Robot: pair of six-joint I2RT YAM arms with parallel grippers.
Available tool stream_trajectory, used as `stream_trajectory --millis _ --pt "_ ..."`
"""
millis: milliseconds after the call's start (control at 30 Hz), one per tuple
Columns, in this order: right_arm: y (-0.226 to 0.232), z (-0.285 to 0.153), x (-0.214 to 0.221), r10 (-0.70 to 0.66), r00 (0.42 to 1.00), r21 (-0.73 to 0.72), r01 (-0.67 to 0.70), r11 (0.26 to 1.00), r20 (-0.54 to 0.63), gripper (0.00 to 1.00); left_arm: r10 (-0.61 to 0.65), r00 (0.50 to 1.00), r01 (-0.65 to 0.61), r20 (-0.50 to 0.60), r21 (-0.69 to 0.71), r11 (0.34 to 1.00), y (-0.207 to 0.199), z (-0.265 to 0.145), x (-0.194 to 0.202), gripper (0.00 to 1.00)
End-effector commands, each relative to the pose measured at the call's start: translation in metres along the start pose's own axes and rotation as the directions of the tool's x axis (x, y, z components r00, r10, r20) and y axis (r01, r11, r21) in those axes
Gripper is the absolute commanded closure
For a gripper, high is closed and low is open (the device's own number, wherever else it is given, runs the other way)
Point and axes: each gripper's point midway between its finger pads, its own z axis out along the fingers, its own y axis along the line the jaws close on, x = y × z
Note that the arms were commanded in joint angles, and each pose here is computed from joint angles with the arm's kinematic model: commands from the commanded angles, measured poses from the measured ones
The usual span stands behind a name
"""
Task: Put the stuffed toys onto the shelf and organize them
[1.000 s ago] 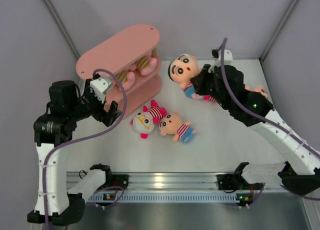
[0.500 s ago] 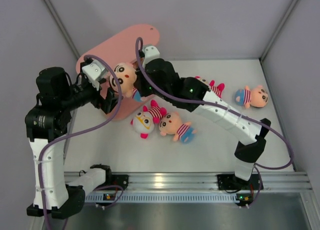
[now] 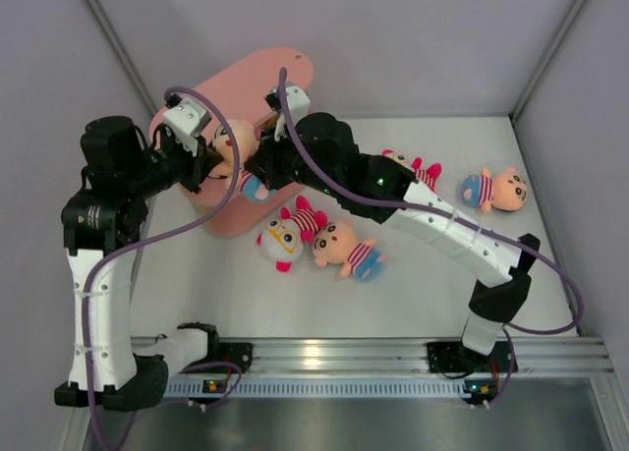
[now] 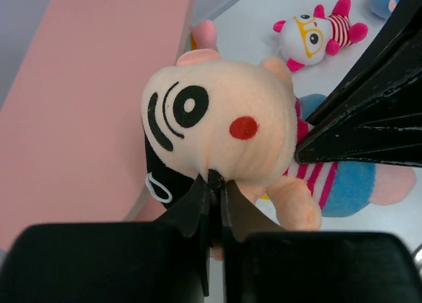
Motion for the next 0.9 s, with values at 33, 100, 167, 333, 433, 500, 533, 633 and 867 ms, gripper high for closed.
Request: stream_trajectory --millis 33,100,167,333,433,500,533,633,867 --pt "0.04 -0.024 -0.053 0.061 0.986 -0.175 -0.033 0.984 0.155 1.0 0.037 0.994 -0.037 0.104 -0.005 0.999 0.002 0.0 -0.027 1.0" --pt "0.035 -0.021 -0.055 0.075 0.984 -0.175 -0.046 0.983 0.164 1.0 0.057 0.993 -0.055 0.101 -0.024 0.998 0.006 -0.001 -0.027 1.0" --pt "0.021 -0.013 -0.054 0.114 0.981 -0.166 -0.088 0.982 0.155 1.0 0.077 0.993 -0.068 0.089 -0.099 0.993 0.021 0.001 -0.026 1.0" --pt "-0.018 -0.01 -0.061 0.104 0.979 -0.096 -0.088 0.991 0.173 0.53 0.157 0.986 -0.141 0.055 -0.221 0.965 0.057 0.014 -0.027 1.0" --pt "-0.035 -0.022 -0.055 0.077 0.98 -0.03 -0.073 0.997 0.181 0.38 0.206 0.978 -0.188 0.038 -0.276 0.942 0.078 0.022 -0.036 1.0" --pt "-0.043 -0.042 -0.061 0.093 0.973 -0.016 -0.091 0.996 0.21 0.37 0.214 0.977 -0.199 0.013 -0.311 0.93 0.093 0.03 -0.035 1.0" --pt "-0.055 -0.041 -0.043 0.097 0.978 0.012 -0.101 0.995 0.185 0.37 0.226 0.974 -0.209 0.017 -0.326 0.922 0.098 0.029 -0.043 1.0" --pt "-0.073 -0.059 -0.035 0.12 0.97 0.04 -0.131 0.991 0.21 0.36 0.221 0.975 -0.196 0.036 -0.335 0.922 0.116 0.032 -0.053 1.0" --pt "-0.102 -0.08 -0.009 0.145 0.969 0.097 -0.167 0.981 0.201 0.36 0.192 0.981 -0.183 0.005 -0.276 0.944 0.16 0.027 -0.027 1.0"
